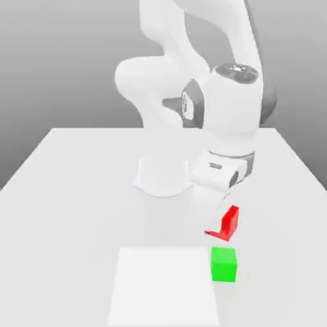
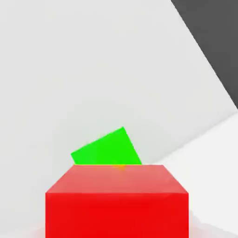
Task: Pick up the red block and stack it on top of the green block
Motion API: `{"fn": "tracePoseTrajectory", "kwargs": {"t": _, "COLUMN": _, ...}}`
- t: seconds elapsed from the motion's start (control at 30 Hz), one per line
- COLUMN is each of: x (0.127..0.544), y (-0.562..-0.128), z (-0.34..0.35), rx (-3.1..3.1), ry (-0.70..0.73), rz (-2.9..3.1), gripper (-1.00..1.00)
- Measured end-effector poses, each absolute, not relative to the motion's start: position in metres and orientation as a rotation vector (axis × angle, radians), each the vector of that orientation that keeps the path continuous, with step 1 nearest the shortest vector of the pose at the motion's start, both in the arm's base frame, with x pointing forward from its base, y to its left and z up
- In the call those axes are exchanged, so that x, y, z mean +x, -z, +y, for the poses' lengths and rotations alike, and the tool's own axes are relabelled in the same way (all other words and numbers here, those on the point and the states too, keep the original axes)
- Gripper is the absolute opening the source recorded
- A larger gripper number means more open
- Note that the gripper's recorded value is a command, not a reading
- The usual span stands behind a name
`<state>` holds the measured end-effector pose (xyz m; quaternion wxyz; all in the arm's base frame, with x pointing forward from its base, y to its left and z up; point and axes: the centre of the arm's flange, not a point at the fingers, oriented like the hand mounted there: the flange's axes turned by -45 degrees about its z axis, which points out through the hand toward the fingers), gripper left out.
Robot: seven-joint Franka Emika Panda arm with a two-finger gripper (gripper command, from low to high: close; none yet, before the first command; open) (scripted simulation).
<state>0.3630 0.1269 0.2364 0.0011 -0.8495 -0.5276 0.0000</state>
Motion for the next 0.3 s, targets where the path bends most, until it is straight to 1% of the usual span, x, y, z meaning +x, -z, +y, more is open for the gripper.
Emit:
{"fn": "tracePoseTrajectory", "kwargs": {"t": 0.17, "x": 0.363, "y": -0.192, "z": 0.128, "rx": -2.657, "ry": 0.0, "rz": -1.672, "gripper": -1.0}}
{"fn": "tracePoseTrajectory", "kwargs": {"t": 0.2, "x": 0.363, "y": -0.184, "z": 0.128, "rx": -2.659, "ry": -0.001, "rz": -1.672, "gripper": 1.0}}
{"fn": "tracePoseTrajectory", "kwargs": {"t": 0.3, "x": 0.363, "y": -0.184, "z": 0.128, "rx": -2.659, "ry": -0.001, "rz": -1.672, "gripper": 1.0}}
